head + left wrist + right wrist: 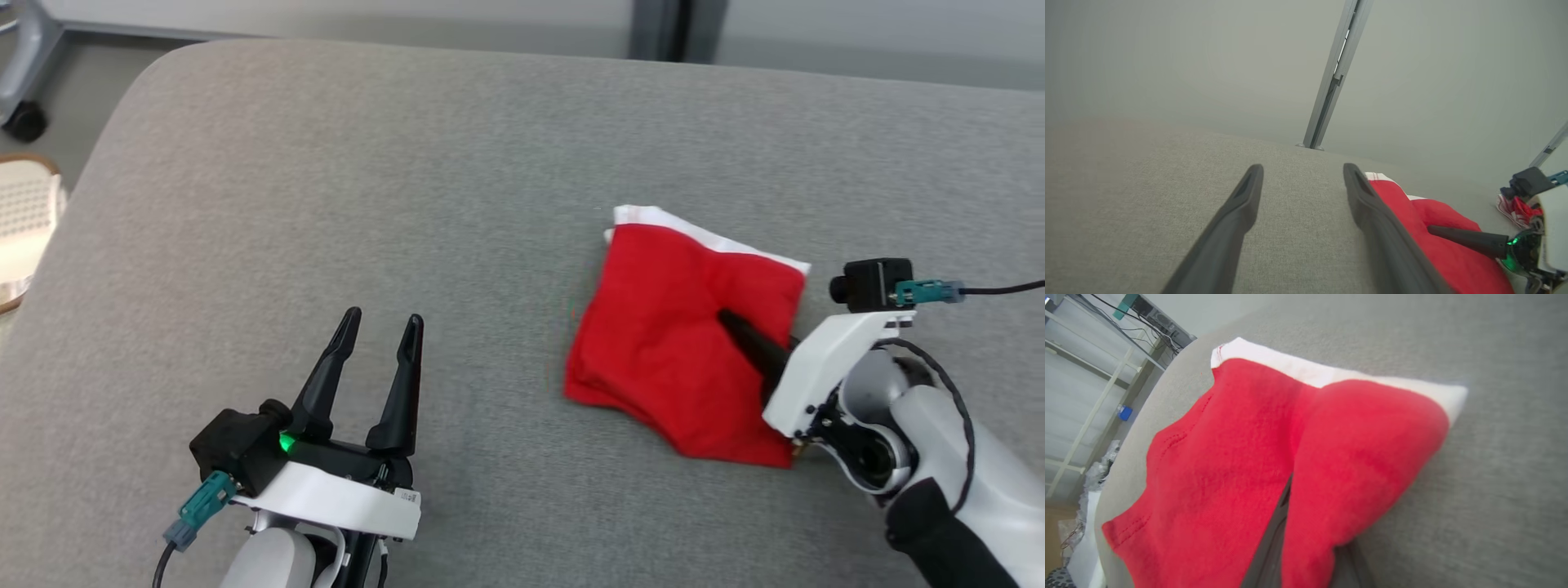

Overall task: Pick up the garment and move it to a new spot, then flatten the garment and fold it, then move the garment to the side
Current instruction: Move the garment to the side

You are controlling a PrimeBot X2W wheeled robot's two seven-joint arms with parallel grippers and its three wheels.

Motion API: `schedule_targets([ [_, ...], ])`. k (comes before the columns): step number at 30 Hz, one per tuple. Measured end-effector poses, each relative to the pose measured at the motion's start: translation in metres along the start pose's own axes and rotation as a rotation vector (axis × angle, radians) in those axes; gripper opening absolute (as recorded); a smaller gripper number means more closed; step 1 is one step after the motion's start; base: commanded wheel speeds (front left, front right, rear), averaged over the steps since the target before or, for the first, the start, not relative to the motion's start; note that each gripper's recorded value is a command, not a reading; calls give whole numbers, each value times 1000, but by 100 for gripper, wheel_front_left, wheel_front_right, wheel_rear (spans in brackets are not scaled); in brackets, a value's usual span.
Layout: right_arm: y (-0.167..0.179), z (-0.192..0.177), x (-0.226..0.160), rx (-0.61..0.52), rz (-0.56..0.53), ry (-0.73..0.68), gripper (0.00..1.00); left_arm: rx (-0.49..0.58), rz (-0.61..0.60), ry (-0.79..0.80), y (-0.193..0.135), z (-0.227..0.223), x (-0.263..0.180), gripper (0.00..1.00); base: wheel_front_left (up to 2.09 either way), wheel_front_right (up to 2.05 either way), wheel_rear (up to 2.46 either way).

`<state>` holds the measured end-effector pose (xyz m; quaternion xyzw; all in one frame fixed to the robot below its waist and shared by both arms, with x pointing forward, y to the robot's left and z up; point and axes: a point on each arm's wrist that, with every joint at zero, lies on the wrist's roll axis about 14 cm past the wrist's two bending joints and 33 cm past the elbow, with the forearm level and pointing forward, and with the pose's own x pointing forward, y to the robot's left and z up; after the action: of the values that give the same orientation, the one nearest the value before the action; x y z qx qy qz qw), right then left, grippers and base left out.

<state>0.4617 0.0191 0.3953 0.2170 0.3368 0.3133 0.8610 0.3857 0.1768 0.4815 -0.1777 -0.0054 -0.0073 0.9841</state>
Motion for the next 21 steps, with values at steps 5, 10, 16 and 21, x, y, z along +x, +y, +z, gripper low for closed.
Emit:
schedule_targets([
  [5,-28,20,-29,-130,-77,-53,0,-23,-59,-7,-19,0,9,100,0,0,0],
  [10,-67,54,-71,-234,-182,-103,0,-45,-137,-4,-43,-5,26,100,0,0,0],
  [16,-118,95,-117,-278,-315,-152,0,-68,-194,6,-61,-14,53,100,0,0,0],
  [21,-172,116,-160,-281,-461,-162,0,-89,-222,42,-69,-34,73,100,0,0,0],
])
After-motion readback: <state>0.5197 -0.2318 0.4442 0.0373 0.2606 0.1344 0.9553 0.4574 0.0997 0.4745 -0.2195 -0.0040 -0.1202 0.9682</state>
